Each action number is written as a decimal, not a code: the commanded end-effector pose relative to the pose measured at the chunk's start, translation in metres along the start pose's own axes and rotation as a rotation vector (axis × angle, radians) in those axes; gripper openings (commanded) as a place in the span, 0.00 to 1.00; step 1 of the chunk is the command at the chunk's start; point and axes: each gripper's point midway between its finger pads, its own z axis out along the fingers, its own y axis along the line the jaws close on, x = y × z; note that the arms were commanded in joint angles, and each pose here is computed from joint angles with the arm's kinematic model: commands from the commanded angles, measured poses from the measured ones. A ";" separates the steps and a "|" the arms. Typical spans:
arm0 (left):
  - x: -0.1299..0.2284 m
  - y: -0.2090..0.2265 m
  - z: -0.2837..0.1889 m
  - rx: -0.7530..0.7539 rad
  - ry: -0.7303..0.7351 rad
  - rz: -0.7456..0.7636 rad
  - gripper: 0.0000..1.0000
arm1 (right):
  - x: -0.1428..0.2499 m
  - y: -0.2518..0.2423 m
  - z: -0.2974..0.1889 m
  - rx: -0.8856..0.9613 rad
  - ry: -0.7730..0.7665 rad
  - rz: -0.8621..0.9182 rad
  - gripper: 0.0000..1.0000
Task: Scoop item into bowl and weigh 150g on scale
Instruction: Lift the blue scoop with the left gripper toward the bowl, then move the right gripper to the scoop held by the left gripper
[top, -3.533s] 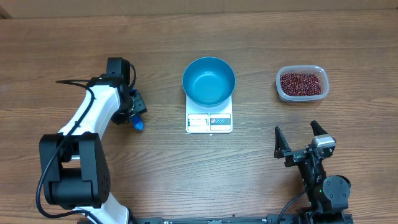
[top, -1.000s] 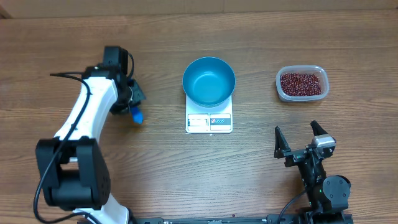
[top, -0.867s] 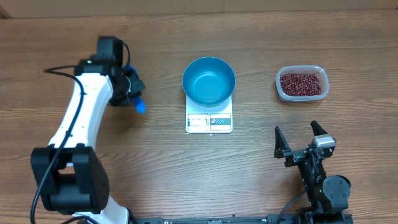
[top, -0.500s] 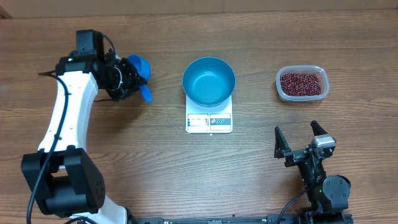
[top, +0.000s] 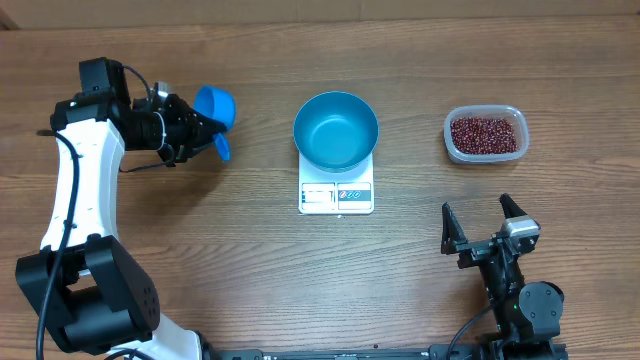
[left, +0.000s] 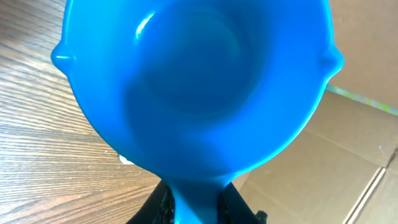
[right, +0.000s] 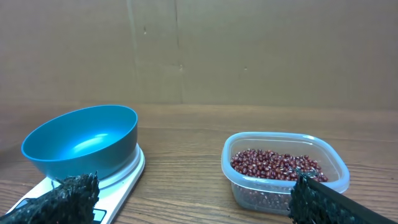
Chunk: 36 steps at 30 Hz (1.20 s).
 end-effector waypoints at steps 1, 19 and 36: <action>0.005 -0.019 -0.008 0.051 -0.001 0.069 0.04 | 0.002 -0.002 0.000 0.008 -0.003 0.003 1.00; 0.005 -0.018 -0.007 0.043 -0.002 0.084 0.04 | 0.002 -0.002 0.000 0.008 -0.003 0.003 1.00; 0.017 -0.026 0.005 0.038 0.031 0.119 0.04 | -0.024 -0.001 -0.004 0.009 -0.061 0.085 1.00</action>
